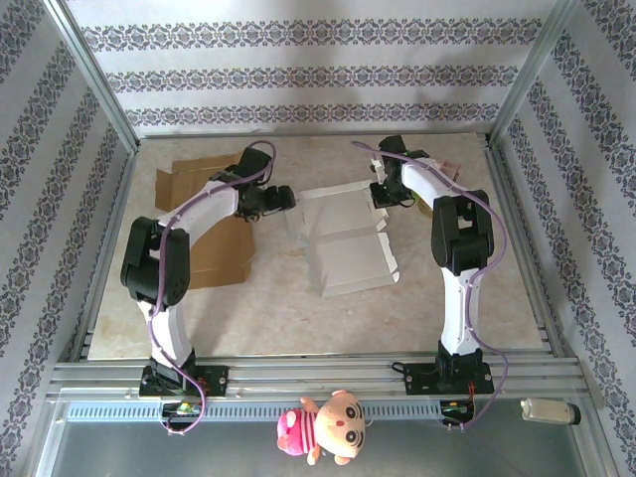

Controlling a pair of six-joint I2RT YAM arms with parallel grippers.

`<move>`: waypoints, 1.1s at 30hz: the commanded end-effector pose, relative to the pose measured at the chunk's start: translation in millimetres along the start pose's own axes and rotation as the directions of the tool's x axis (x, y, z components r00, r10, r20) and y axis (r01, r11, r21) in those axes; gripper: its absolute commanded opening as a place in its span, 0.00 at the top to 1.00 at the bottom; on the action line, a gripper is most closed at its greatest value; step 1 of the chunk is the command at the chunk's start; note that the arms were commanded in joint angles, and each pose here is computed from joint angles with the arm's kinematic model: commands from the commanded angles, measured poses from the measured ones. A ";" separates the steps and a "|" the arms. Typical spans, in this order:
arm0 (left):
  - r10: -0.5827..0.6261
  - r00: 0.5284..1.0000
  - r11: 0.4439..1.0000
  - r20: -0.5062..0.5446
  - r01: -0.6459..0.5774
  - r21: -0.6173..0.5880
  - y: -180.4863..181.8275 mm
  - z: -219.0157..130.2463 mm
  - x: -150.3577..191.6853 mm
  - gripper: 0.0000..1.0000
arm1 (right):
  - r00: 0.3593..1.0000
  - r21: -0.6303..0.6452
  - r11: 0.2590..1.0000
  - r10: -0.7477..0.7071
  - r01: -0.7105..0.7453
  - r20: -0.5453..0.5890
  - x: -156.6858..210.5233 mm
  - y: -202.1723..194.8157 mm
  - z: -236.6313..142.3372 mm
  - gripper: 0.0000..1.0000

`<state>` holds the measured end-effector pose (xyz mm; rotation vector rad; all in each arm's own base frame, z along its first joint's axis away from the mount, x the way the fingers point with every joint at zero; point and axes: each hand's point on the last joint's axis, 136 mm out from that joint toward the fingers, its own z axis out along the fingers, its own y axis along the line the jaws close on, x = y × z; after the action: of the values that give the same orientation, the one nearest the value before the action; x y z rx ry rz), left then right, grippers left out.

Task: Fold the paper box

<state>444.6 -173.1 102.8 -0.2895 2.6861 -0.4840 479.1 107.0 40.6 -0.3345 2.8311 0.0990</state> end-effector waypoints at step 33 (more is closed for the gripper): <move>0.157 0.985 0.951 0.072 -0.170 0.259 -36.5 31.4 -6.7 1.00 | 0.963 -0.063 0.997 -0.018 0.036 0.268 -36.2 30.4 -101.2 0.51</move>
<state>442.7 -205.9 35.8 -0.2279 2.7573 -0.7594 472.1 128.7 81.5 -0.3729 2.7177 0.1566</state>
